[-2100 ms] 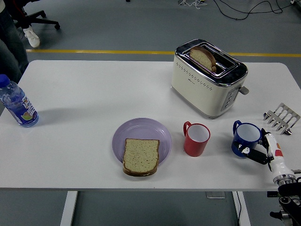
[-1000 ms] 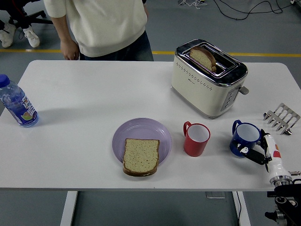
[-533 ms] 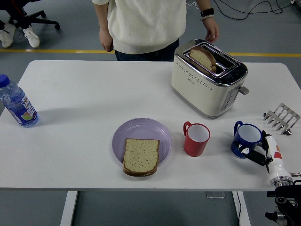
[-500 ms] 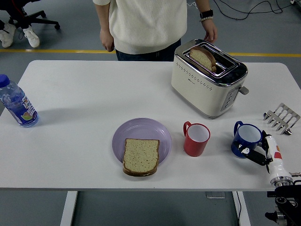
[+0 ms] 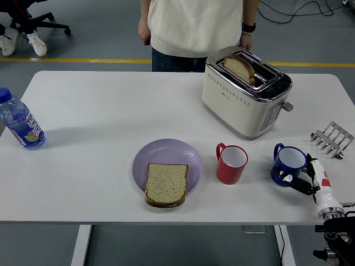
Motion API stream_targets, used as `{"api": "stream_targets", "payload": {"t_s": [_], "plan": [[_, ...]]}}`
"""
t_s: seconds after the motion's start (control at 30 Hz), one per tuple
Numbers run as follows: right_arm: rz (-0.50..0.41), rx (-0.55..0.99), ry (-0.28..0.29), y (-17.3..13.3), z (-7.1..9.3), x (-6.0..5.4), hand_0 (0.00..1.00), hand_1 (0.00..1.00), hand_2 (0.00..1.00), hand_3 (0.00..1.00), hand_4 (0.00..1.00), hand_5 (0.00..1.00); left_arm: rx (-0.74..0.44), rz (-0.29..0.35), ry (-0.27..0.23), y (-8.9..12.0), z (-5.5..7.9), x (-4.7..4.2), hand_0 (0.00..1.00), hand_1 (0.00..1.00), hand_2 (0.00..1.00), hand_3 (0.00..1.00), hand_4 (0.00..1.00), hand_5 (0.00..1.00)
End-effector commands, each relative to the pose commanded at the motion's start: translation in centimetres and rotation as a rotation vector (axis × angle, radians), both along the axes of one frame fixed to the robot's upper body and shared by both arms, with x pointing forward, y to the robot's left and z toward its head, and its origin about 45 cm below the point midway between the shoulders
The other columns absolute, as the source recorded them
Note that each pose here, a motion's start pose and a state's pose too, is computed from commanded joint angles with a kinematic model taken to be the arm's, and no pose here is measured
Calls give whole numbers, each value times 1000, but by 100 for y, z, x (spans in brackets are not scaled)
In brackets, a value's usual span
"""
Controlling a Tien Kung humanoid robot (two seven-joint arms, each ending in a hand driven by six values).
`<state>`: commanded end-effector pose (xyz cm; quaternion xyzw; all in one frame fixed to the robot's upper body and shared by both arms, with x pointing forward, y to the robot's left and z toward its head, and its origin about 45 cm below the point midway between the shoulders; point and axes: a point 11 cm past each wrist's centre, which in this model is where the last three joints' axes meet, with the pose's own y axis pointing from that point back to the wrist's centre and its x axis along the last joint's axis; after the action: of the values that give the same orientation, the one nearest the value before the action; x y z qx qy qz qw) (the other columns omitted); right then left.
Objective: Pick up the cup,pour liquid into bread,place the cup on the desk
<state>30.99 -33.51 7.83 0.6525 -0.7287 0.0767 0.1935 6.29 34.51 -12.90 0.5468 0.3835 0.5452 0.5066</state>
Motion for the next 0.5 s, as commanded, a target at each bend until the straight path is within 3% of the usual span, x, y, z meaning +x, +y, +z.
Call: {"api": "stream_targets", "payload": {"t_s": [0.13,0.17,0.33,0.37,0.5], "plan": [[2,6,-3,-1,0,-2,575,519,638,745,857,124,0,-2,1,1,0,-2,631,601,651,560,362,998],[2,8,-3,-1,0,-3,642,590,712,828,888,130,0,-2,1,1,0,-3,630,601,650,560,362,998],[14,12,-1,6,-6,-2,642,590,712,828,888,130,-1,-3,1,0,0,-2,630,601,650,560,362,998],[16,11,-1,8,-4,-1,747,678,820,925,914,135,-1,-3,1,0,0,-2,630,601,650,559,360,998],[23,9,-4,13,3,2,747,678,820,925,914,135,-1,-3,0,1,1,2,630,601,650,559,360,998]]}}
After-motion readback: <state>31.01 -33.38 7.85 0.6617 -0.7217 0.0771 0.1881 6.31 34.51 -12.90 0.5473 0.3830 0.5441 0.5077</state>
